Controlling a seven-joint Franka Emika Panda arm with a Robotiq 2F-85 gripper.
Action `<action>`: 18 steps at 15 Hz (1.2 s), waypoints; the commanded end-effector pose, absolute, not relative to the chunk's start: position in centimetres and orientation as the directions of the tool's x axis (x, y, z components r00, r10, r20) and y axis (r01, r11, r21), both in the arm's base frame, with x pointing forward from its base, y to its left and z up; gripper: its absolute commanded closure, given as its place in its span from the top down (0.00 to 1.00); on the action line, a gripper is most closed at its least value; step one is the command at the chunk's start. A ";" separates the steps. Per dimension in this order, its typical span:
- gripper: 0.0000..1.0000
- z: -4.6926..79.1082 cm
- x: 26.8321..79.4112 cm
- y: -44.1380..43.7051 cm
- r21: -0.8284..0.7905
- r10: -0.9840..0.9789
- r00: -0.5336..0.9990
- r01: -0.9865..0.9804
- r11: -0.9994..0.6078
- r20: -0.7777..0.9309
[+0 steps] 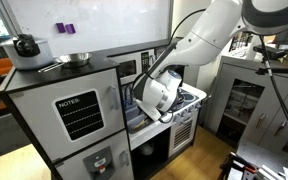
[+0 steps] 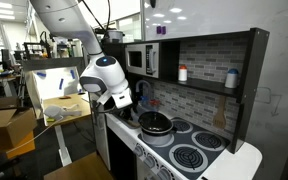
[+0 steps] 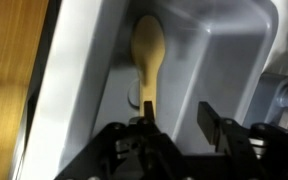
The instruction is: Put the wooden spoon in the sink
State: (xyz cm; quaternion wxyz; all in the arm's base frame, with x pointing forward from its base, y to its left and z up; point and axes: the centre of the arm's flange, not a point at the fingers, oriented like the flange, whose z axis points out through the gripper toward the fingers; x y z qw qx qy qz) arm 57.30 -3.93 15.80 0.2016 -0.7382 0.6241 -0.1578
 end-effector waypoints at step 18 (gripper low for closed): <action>1.00 23.1 56.3 -2.8 -0.516 -0.889 0.390 -0.724 -0.458 0.241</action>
